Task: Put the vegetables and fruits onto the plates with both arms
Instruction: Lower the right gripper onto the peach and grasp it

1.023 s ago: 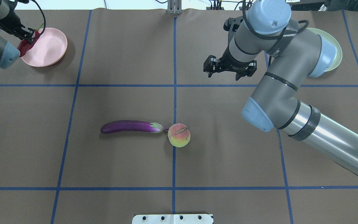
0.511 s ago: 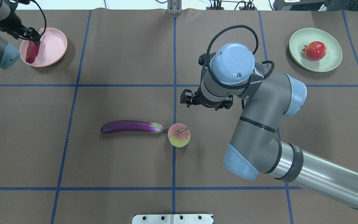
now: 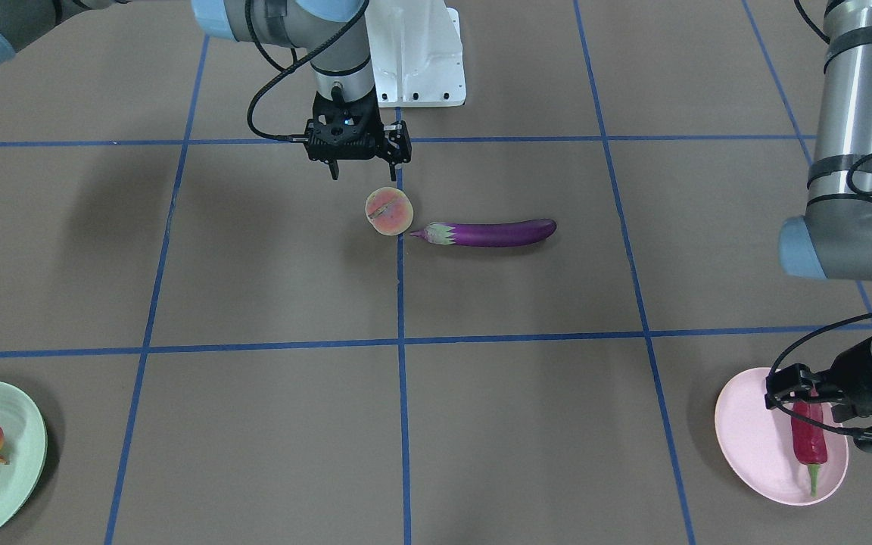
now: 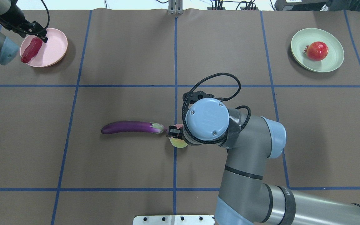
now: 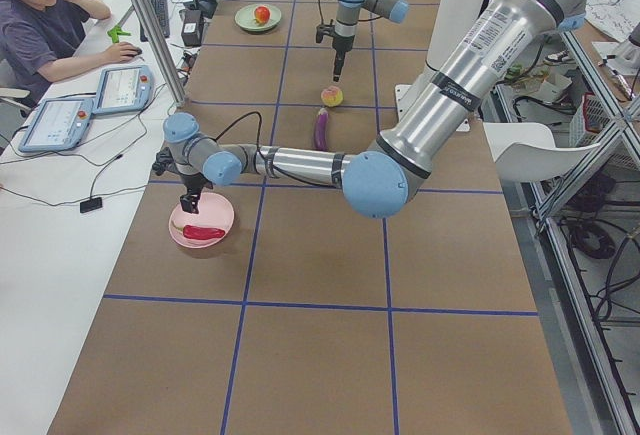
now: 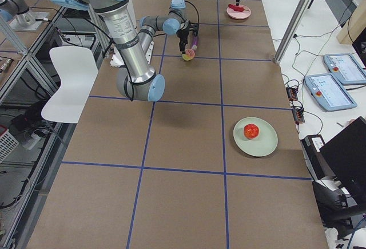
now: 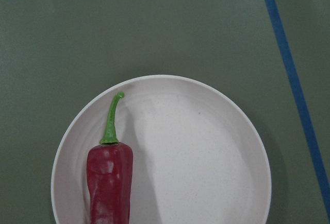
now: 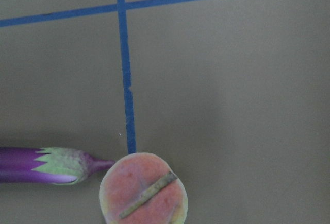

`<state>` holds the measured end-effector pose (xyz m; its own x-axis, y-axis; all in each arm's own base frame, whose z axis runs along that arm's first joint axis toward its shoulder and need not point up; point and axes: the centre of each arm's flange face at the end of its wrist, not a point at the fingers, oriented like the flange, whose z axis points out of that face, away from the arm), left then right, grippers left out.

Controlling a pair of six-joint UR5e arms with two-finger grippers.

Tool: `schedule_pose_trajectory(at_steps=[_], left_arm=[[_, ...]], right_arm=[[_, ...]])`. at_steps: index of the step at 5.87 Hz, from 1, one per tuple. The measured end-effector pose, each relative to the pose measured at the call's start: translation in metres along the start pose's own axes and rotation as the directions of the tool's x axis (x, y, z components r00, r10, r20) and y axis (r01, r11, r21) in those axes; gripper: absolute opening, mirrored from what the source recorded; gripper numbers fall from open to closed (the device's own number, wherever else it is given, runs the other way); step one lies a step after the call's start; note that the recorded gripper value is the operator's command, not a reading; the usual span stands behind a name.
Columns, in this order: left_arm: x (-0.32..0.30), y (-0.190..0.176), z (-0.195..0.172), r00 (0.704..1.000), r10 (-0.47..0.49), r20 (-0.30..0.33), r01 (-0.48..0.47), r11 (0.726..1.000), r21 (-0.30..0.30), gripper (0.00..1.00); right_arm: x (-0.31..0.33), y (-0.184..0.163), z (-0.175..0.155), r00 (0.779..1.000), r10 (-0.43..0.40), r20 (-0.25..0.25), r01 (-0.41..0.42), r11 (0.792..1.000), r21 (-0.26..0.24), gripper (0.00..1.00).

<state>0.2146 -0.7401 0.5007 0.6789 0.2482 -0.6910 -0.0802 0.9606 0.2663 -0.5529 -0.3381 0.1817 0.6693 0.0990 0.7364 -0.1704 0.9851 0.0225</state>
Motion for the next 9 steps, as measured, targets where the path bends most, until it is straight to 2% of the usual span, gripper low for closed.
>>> schedule_pose_trajectory(at_steps=[2,6,7,8,9], left_arm=[[0.003,0.0,-0.004,1.0,0.005,-0.006,-0.005,1.0,0.008,1.0],[0.004,0.001,-0.004,1.0,0.005,-0.007,-0.005,1.0,0.007,1.0],[0.004,0.001,-0.003,1.0,-0.003,-0.007,0.003,1.0,0.007,1.0],[0.004,0.001,-0.003,1.0,-0.011,-0.006,0.012,1.0,0.007,1.0],[0.004,0.001,-0.003,1.0,-0.015,-0.007,0.015,1.0,0.008,1.0]], right_arm=[[-0.015,0.008,0.026,0.999,-0.006,-0.04,0.006,1.0,-0.002,0.99],[-0.04,0.0,0.068,0.998,-0.016,-0.061,0.016,1.0,0.004,0.98],[-0.038,-0.001,0.071,0.997,-0.02,-0.069,0.02,1.0,0.003,0.63],[-0.035,-0.001,0.073,0.997,-0.024,-0.075,0.025,1.0,0.005,0.01],[-0.033,-0.007,0.071,0.997,-0.024,-0.078,0.025,1.0,0.012,0.0]])
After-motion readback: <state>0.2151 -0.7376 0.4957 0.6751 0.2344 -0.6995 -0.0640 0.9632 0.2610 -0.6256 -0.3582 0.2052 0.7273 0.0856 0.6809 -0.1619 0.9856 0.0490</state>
